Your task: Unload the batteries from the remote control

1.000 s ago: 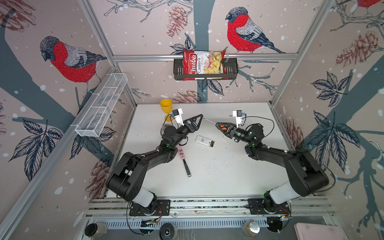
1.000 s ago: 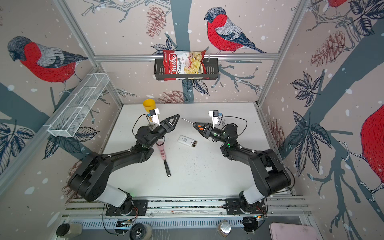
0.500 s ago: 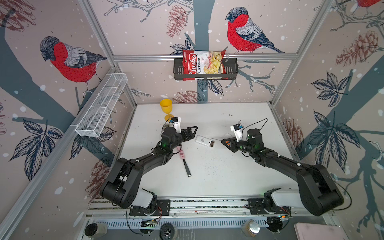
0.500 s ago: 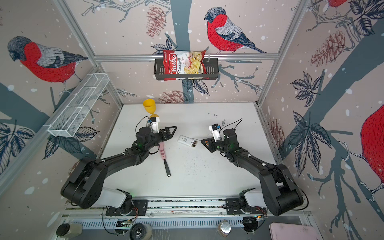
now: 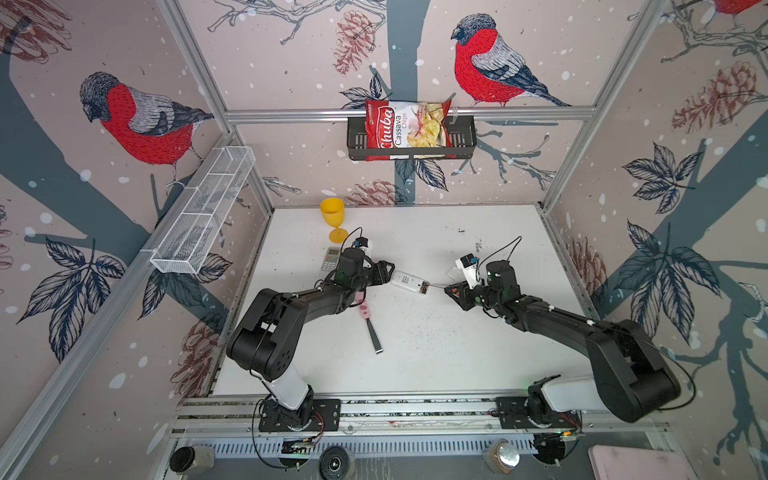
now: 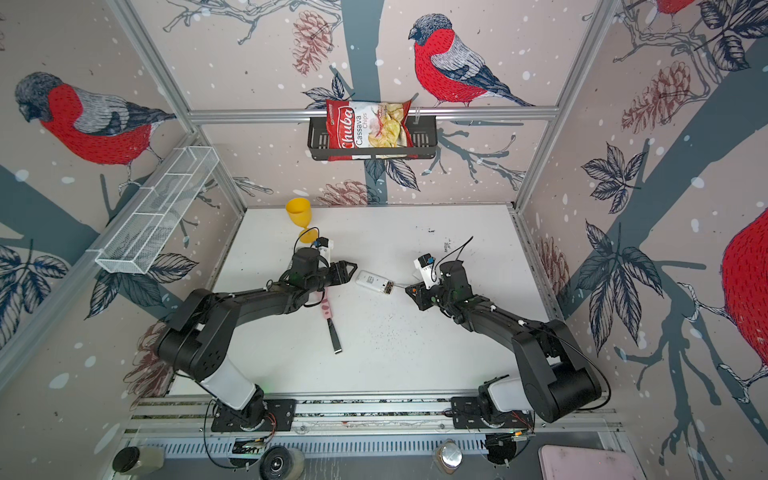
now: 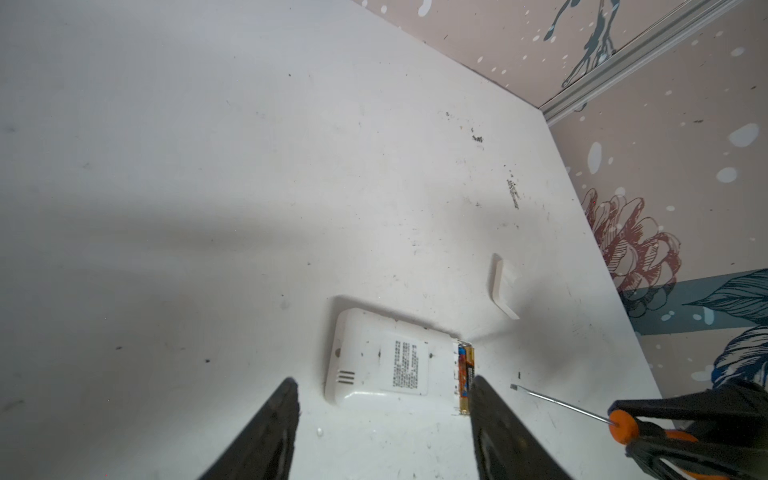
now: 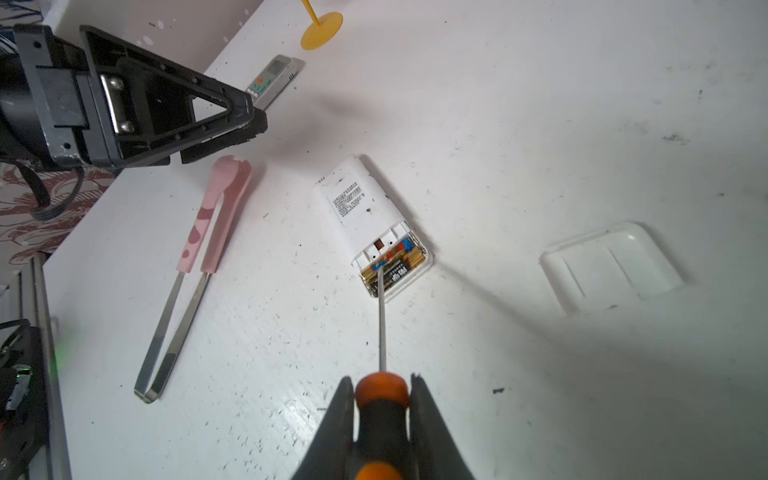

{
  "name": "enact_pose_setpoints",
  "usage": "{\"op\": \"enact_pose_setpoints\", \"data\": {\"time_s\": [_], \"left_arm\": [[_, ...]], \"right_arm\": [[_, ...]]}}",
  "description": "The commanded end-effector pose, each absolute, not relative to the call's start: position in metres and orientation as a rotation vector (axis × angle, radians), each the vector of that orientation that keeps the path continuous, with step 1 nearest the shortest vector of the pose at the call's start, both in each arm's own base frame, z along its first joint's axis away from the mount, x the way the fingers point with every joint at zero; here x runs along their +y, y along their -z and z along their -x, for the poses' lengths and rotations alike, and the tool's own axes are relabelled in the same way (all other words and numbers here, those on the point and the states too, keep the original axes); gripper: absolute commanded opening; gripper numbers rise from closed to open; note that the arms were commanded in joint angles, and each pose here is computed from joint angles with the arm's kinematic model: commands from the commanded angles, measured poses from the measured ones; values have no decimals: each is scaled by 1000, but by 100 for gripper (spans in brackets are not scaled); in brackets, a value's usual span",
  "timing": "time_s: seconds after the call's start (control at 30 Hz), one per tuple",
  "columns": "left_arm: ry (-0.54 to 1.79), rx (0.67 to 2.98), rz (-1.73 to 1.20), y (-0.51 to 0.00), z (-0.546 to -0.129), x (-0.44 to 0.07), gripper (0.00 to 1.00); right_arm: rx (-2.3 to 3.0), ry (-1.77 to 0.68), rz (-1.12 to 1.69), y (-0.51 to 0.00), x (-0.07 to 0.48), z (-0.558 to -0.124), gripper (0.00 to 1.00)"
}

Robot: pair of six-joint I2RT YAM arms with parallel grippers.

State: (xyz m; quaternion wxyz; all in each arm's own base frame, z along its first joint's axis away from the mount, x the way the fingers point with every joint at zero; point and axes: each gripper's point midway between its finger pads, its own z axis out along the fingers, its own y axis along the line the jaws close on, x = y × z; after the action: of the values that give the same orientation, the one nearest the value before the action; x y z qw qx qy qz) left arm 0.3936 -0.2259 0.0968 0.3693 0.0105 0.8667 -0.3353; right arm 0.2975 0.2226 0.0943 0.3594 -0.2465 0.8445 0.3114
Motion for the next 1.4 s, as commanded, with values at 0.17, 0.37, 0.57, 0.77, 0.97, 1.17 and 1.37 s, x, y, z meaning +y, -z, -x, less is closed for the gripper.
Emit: {"op": "enact_pose_setpoints", "data": {"time_s": [0.17, 0.37, 0.57, 0.77, 0.97, 1.17, 1.37], "left_arm": [[782, 2302, -148, -77, -396, -244, 65], [758, 2328, -173, -66, -397, -250, 65], [756, 2354, -183, -53, -395, -254, 65], [760, 2360, -196, -48, -395, -261, 64], [761, 2375, -204, -39, -395, -265, 61], [768, 2383, -208, -34, -394, -270, 59], [770, 2389, -219, -30, -393, -275, 56]], "right_arm": [[2190, -704, 669, -84, 225, -305, 0], [2201, -691, 671, -80, 227, -309, 0], [2203, -675, 686, -75, 231, -311, 0], [2206, -674, 689, -72, 232, -312, 0], [2184, -693, 720, -75, 237, -309, 0], [2159, -731, 750, -78, 245, -307, 0], [2167, -728, 740, -74, 246, -309, 0]]}}
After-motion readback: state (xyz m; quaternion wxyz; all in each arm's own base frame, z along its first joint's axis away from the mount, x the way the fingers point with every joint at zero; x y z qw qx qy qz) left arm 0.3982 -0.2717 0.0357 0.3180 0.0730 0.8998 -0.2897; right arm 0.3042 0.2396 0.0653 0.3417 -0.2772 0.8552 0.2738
